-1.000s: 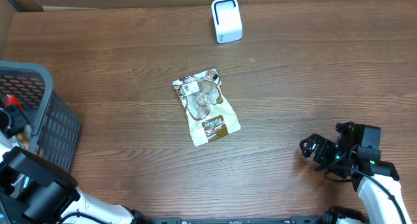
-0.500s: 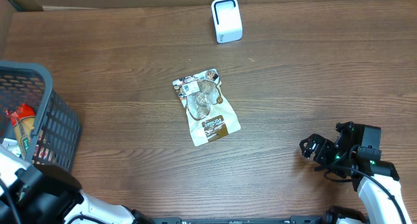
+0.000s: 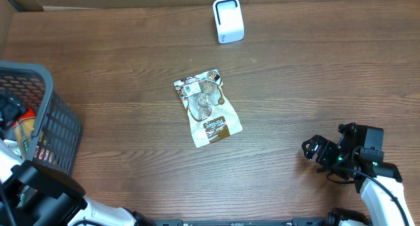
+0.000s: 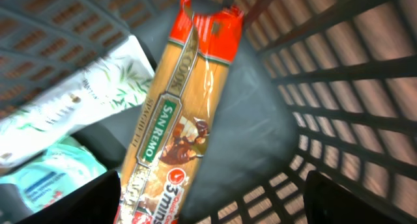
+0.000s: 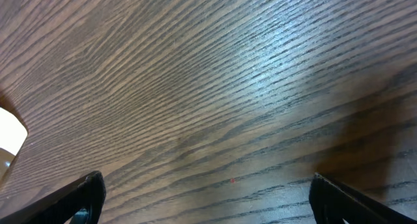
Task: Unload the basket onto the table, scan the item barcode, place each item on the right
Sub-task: 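Reach into the basket and grasp the red-capped spaghetti package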
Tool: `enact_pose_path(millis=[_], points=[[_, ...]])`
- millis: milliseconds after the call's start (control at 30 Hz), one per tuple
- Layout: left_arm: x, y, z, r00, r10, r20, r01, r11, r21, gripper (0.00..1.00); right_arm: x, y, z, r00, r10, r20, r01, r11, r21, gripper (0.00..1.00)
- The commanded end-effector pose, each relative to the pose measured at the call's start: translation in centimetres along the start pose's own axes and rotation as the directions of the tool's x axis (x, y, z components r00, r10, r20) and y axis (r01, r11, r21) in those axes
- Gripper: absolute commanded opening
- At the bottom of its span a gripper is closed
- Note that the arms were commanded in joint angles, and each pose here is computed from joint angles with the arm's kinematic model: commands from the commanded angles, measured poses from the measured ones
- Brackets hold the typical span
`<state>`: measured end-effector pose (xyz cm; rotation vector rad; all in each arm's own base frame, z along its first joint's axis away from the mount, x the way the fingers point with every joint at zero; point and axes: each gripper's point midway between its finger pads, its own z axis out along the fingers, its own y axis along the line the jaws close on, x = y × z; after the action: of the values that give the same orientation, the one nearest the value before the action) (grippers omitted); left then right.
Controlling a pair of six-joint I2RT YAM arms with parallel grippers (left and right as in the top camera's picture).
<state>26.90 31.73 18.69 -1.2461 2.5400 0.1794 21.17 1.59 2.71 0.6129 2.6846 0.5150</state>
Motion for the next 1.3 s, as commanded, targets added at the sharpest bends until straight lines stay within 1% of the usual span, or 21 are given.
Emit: enact_pose_path(millis=[0,33,100,167,267,333,400,567,633,667,700,733,767,800,867,900,933,1100,1167,1267], points=[[2.5,1.5,2.8,0.997,0.006,-0.072,-0.01,0.998,-0.064,0.81,-0.1,0.0,0.0,1.0,-0.001,0.004,0.001,1.0,0.001,1.0],[3.0,1.9,3.6,0.996,0.011,-0.084,-0.019,0.996,-0.089,0.81,-0.1,0.0,0.0,1.0,-0.001,0.004,0.001,1.0,0.001,1.0],[3.7,2.6,5.1,0.993,0.067,-0.096,-0.079,0.989,-0.123,0.81,-0.1,0.1,0.0,1.0,-0.001,0.004,0.001,1.0,0.0,1.0],[4.2,2.8,6.4,0.986,0.129,-0.105,-0.142,0.982,-0.126,0.82,-0.1,0.0,0.0,1.0,-0.001,0.004,0.001,1.0,0.0,1.0],[4.6,2.8,8.0,0.98,0.174,-0.1,-0.186,0.975,-0.12,0.83,-0.1,0.0,0.0,1.0,-0.001,0.004,0.001,1.0,0.0,1.0],[4.7,2.8,8.8,0.978,0.188,-0.087,-0.197,0.973,-0.121,0.88,-0.1,0.0,0.0,1.0,-0.001,0.004,0.001,1.0,0.001,1.0],[4.7,2.9,9.8,0.979,0.192,-0.065,-0.199,0.972,-0.125,0.98,-0.1,0.0,0.0,1.0,-0.001,0.004,0.001,1.0,0.001,1.0],[5.5,2.9,11.9,0.964,0.26,-0.048,-0.264,0.956,-0.126,1.0,-0.1,0.0,0.0,1.0,-0.001,0.005,0.001,1.0,0.001,1.0],[6.0,2.9,12.6,0.965,0.259,-0.046,-0.263,0.956,-0.127,0.99,-0.1,0.0,0.0,1.0,-0.001,0.004,0.001,1.0,0.001,1.0],[6.3,2.9,12.9,0.965,0.259,-0.046,-0.263,0.956,-0.127,0.96,-0.1,0.0,0.0,1.0,-0.001,0.004,0.001,1.0,0.001,1.0],[6.6,3.0,13.3,0.965,0.259,-0.046,-0.263,0.956,-0.126,0.84,-0.1,0.0,0.0,1.0,-0.001,0.004,0.001,1.0,0.001,1.0],[6.8,3.0,13.5,0.965,0.259,-0.046,-0.263,0.956,-0.127,0.78,-0.1,0.0,0.0,1.0,-0.001,0.004,0.001,1.0,0.001,1.0],[6.9,3.0,13.6,0.965,0.259,-0.045,-0.262,0.957,-0.126,0.66,-0.1,0.0,0.0,1.0,-0.001,0.004,0.001,1.0,0.0,1.0],[6.9,2.9,13.6,0.965,0.258,-0.044,-0.262,0.957,-0.126,0.5,-0.1,0.1,0.0,1.0,-0.001,0.004,0.001,1.0,0.0,1.0],[6.8,2.9,13.6,0.965,0.258,-0.041,-0.261,0.957,-0.127,0.24,-0.1,0.0,0.0,1.0,-0.001,0.005,0.001,1.0,0.001,1.0],[6.8,2.9,13.6,0.965,0.257,-0.042,-0.261,0.957,-0.127,0.12,-0.1,0.0,0.0,1.0,-0.001,0.004,0.001,1.0,0.001,1.0],[6.9,2.9,13.6,0.966,0.254,-0.045,-0.258,0.958,-0.126,0.04,-0.1,0.0,0.0,1.0,-0.001,0.004,0.001,1.0,0.001,1.0],[6.7,2.9,12.7,0.966,0.252,-0.051,-0.257,0.958,-0.125,0.04,-0.1,0.0,0.0,1.0,-0.001,0.004,0.001,1.0,0.001,1.0],[5.7,2.8,11.5,0.969,0.246,-0.034,-0.248,0.96,-0.128,0.04,-0.1,0.0,0.0,1.0,-0.002,0.004,0.002,1.0,0.001,1.0],[3.2,2.6,8.2,0.979,0.202,0.034,-0.195,0.971,-0.137,0.04,-0.1,0.0,0.0,1.0,-0.001,0.004,0.001,1.0,0.0,1.0]])
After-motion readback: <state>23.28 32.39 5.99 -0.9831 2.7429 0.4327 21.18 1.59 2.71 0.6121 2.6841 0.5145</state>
